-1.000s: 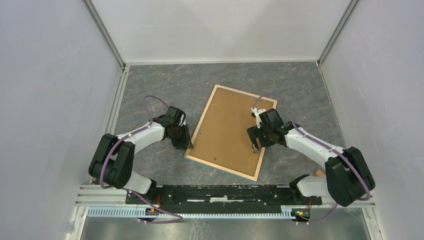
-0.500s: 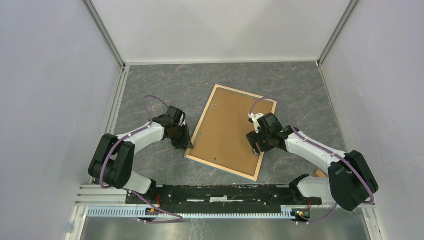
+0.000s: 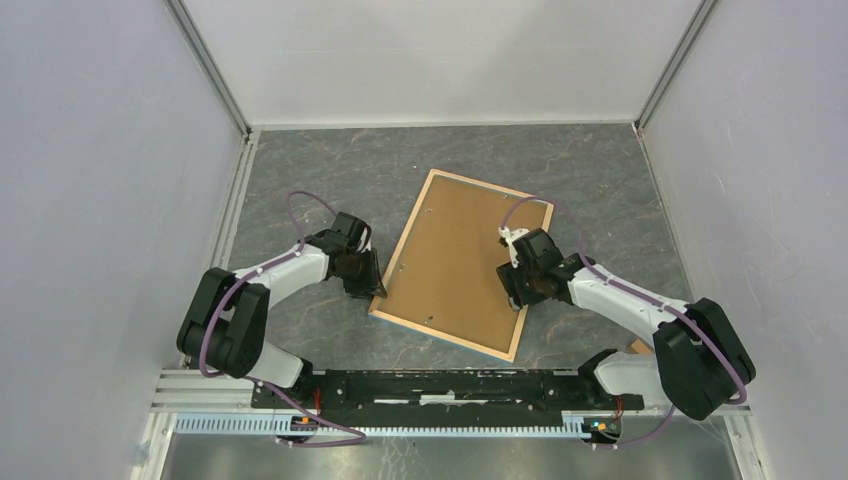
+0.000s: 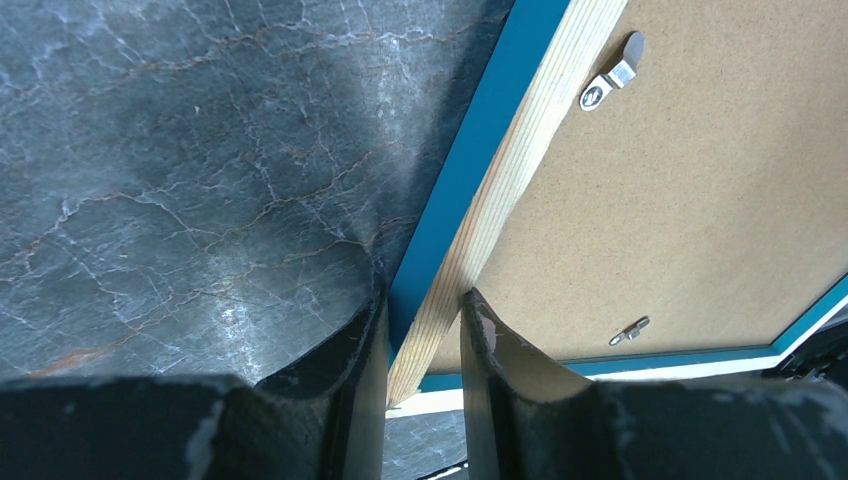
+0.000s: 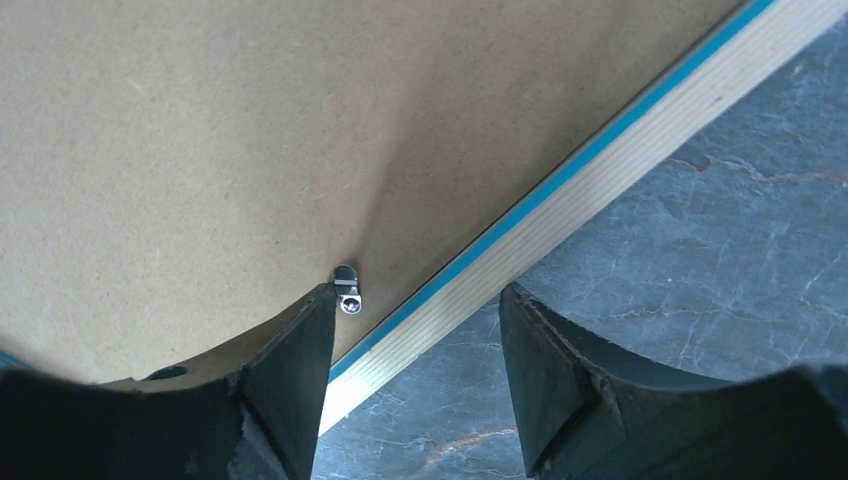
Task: Put the photo into the frame
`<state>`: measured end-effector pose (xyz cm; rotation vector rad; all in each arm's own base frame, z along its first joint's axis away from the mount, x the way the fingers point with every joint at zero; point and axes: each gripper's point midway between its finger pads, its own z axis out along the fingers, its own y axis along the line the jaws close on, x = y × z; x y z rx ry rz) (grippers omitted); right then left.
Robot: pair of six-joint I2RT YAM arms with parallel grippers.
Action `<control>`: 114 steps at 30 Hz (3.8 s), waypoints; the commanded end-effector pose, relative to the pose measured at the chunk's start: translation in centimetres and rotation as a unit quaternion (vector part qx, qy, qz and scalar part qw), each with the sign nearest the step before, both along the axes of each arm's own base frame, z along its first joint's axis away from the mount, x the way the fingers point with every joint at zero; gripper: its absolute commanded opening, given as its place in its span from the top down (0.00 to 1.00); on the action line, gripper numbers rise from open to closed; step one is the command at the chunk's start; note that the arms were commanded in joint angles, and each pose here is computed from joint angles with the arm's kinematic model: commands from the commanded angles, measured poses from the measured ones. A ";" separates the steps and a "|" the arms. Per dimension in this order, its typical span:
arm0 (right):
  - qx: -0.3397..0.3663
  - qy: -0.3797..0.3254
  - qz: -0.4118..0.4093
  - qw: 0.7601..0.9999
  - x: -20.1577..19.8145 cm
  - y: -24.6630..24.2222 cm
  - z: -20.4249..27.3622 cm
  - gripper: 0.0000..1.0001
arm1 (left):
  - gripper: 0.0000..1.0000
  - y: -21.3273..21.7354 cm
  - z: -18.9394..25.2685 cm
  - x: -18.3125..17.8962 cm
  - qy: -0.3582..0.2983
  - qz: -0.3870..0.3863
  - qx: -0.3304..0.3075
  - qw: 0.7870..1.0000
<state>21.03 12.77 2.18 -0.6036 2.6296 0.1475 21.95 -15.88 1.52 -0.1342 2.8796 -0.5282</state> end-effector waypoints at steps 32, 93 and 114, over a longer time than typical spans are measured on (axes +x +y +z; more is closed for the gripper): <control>0.125 -0.038 -0.170 0.977 1.1 2.7 2.3 0.28 | 0.98 1.3 -2.9 -4.3 0.026 0.244 -0.063 0.967; -0.021 0.031 -0.105 0.994 -0.1 -0.2 -2.5 0.69 | 0.98 0.3 -2.0 -5.5 0.035 0.222 -0.101 0.969; 0.036 0.021 -0.260 0.965 1.5 -0.1 1.1 0.40 | 0.98 -0.1 -0.6 -5.6 0.016 0.240 -0.145 0.960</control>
